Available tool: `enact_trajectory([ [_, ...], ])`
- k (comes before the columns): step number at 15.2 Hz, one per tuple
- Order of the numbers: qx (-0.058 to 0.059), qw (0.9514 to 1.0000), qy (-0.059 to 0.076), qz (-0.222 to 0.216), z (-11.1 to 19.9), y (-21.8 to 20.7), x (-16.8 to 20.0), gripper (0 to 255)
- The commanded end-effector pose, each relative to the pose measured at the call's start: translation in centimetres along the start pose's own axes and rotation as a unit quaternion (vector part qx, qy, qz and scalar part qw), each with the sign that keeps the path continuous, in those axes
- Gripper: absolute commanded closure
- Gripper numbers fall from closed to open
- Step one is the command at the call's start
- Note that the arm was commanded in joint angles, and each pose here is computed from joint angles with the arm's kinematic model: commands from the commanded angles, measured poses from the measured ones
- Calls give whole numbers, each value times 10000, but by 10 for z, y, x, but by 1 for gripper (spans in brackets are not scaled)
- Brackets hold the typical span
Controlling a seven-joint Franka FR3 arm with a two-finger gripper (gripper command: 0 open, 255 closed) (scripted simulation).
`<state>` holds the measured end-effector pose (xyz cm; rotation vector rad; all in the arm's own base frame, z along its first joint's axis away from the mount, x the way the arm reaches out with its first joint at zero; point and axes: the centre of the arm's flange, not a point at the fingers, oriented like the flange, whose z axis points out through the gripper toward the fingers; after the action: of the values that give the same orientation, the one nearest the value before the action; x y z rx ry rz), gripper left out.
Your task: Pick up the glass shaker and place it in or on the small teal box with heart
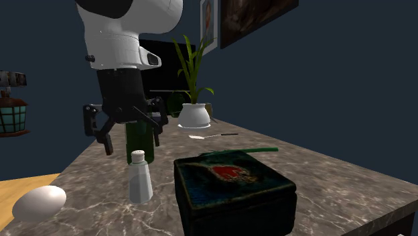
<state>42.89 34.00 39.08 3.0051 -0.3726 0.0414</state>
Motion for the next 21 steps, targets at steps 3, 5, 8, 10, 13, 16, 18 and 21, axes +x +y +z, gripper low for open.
enact_trajectory([
  [3, 1, 10000, -1, 4, 21, -1, 0, 0],
  [5, 1, 10000, -1, 4, 29, -1, 0, 0],
  [8, 1, 10000, -1, 4, 29, -1, 0, 0],
  [10, 1, 10000, -1, 4, 29, -1, 0, 0],
  [13, 1, 10000, -1, 4, 29, -1, 0, 255],
  [16, 1, 10000, -1, 4, 29, -1, 0, 255],
  [18, 1, 10000, -1, 4, 29, -1, 0, 255],
  [21, 1, 10000, -1, 4, 29, -1, 0, 255],
])
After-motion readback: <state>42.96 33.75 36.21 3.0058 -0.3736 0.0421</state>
